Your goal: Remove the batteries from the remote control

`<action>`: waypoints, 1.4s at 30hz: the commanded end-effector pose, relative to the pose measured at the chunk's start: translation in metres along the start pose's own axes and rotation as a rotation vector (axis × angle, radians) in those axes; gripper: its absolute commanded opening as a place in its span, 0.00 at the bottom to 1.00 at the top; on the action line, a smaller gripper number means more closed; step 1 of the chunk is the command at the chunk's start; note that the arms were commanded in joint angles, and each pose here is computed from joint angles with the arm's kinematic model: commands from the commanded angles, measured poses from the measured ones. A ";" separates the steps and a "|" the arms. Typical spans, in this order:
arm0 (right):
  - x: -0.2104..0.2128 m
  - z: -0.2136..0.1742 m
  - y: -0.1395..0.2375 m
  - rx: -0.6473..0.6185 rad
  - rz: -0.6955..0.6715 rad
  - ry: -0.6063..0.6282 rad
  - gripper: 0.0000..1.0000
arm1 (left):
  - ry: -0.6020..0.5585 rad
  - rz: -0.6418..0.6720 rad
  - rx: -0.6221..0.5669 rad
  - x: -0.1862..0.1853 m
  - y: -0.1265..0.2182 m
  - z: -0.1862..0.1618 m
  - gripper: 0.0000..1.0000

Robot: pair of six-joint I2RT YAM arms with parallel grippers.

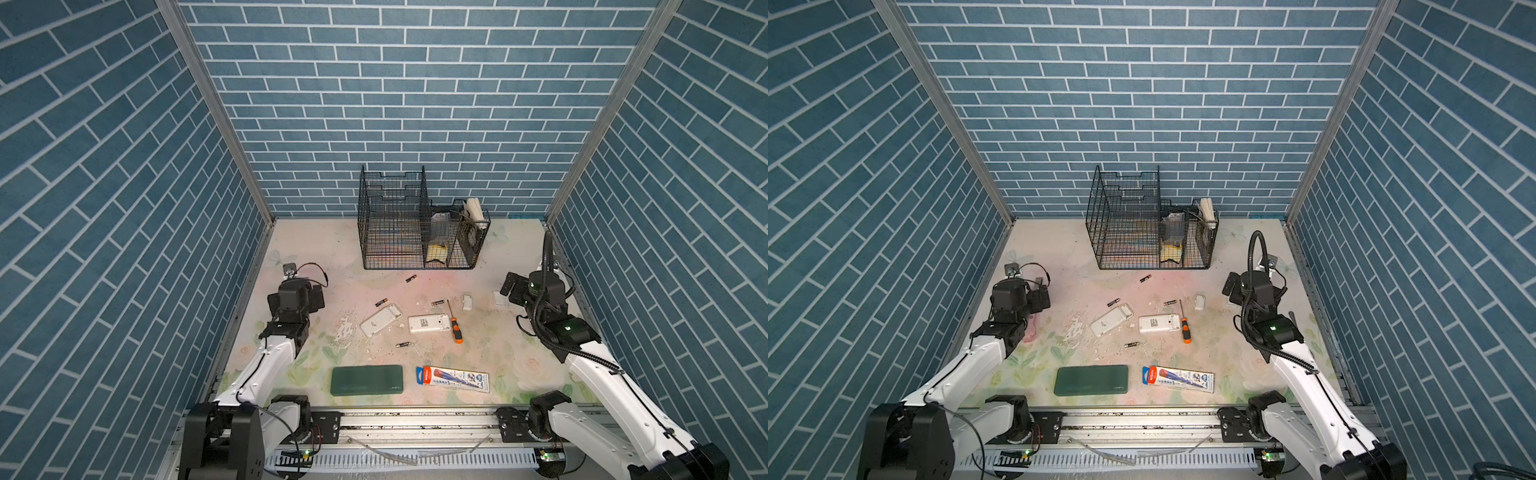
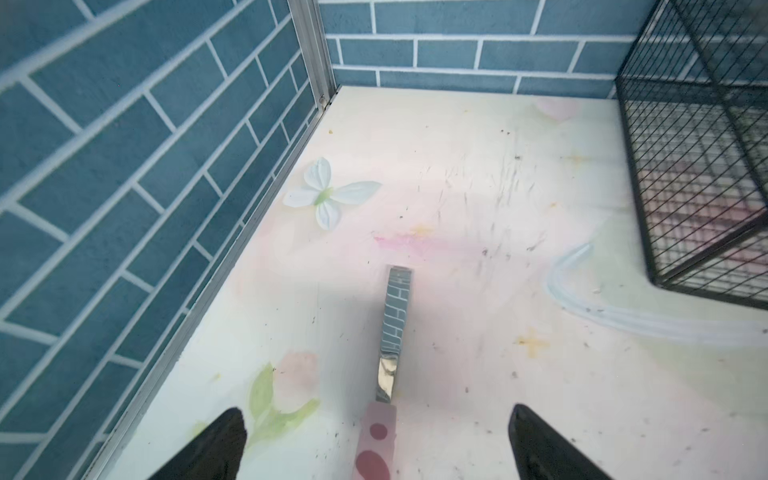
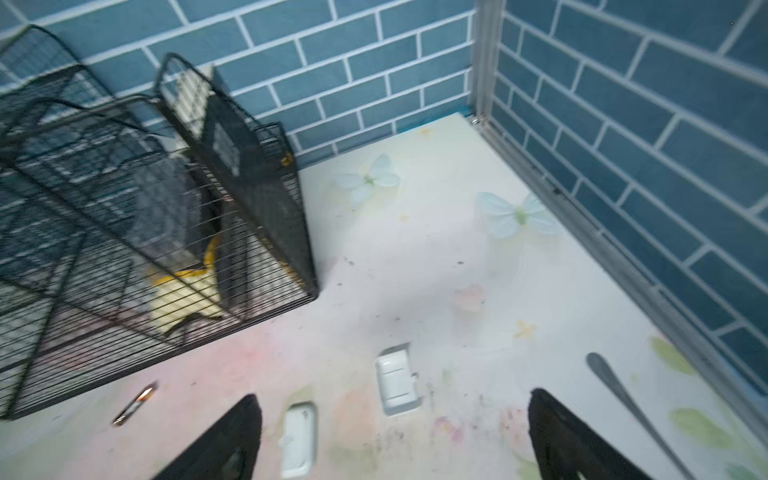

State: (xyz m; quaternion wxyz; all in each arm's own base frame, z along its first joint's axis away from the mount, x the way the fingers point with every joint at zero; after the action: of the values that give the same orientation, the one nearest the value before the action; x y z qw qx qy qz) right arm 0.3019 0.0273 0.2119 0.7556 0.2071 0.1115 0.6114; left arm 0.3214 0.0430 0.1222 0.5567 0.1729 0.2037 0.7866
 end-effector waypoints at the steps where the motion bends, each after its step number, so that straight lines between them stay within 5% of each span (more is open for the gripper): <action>1: -0.035 0.010 -0.004 -0.108 -0.193 0.063 0.99 | 0.030 -0.021 -0.178 0.002 -0.008 0.028 1.00; 7: -0.067 -0.013 -0.027 -0.069 -0.343 0.087 0.99 | 0.049 -0.101 -0.199 -0.014 -0.031 0.019 1.00; 18: -0.080 -0.032 -0.081 -0.141 -0.309 0.147 0.99 | -0.059 -0.274 -0.206 -0.049 -0.053 0.007 1.00; 25: -0.086 -0.044 -0.098 -0.224 -0.212 0.071 0.99 | -0.058 -0.267 -0.218 -0.047 -0.051 0.006 1.00; 32: -0.058 -0.063 -0.122 -0.170 -0.026 0.155 0.98 | -0.082 -0.307 -0.200 -0.055 -0.052 0.006 1.00; 34: -0.052 -0.062 -0.136 -0.069 -0.003 0.177 0.99 | -0.098 -0.333 -0.191 -0.059 -0.052 0.004 1.00; 42: -0.056 -0.060 -0.134 -0.119 -0.026 0.169 0.99 | -0.107 -0.347 -0.188 -0.062 -0.052 0.005 1.00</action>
State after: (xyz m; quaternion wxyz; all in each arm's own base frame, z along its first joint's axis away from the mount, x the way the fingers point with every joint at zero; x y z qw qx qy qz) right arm 0.3695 -0.0404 0.0796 0.7672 0.1353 0.1432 0.6105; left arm 0.3809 0.0015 0.0944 0.7023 0.1206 0.1301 0.6894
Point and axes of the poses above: each gripper's point midway between its finger pads, its own y axis back along the fingers, its own x axis along the line the jaws close on, z = x × y, the point moved 1 cm from there along y, back along the fingers, and after that the axes turned 3 degrees about y, right-handed, at the moved point
